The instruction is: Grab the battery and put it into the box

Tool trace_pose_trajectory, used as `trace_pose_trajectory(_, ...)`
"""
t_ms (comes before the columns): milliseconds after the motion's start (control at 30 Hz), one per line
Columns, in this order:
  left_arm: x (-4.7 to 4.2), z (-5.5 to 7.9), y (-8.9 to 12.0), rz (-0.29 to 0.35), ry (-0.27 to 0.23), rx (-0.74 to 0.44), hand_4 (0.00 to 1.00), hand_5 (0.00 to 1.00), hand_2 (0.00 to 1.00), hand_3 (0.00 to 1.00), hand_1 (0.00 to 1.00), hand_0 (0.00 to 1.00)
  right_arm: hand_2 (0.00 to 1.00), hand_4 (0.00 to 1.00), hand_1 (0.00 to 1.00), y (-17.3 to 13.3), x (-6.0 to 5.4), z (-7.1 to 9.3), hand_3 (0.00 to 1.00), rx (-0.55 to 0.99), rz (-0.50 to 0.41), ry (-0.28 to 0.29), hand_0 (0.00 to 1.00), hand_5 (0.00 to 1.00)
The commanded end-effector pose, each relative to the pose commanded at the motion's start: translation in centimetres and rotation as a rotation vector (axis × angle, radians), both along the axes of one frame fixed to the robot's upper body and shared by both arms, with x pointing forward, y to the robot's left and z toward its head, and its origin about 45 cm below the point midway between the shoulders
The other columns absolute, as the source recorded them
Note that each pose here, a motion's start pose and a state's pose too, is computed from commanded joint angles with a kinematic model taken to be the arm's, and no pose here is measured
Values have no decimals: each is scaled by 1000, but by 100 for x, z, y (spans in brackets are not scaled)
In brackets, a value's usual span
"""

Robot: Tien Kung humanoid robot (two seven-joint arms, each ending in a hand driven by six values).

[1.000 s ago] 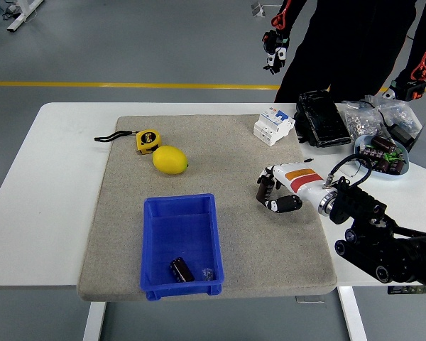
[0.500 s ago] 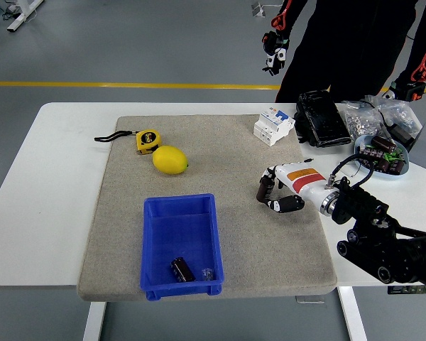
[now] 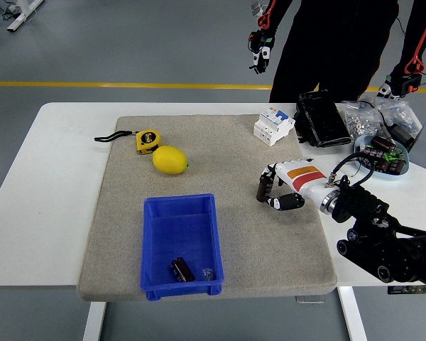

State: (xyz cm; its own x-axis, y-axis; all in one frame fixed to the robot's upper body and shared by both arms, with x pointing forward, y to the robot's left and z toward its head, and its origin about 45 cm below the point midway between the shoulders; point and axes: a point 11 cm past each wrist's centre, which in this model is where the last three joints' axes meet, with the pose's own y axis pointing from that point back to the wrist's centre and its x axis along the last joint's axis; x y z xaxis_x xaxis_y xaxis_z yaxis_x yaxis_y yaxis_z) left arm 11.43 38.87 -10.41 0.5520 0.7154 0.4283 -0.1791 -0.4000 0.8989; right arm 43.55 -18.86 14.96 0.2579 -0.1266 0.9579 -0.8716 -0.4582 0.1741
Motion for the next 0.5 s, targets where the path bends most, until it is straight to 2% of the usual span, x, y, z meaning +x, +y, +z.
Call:
trace_pose_trajectory(100,2,0,-2,0,0,0,629,584,655,582,650,651,552,720,425,4,-1,3,618,3,0,-4,290,247)
trace_pose_trajectory(133,5,0,-4,-1,-1,-1,629,584,654,582,651,654,527,690,401,6,0,4,581,4,0,-5,264,244)
trace_pose_trajectory(500,14,2,-5,-3,-1,-1,629,584,654,582,651,653,513,677,384,5,1,7,558,6,-1,-9,238,244)
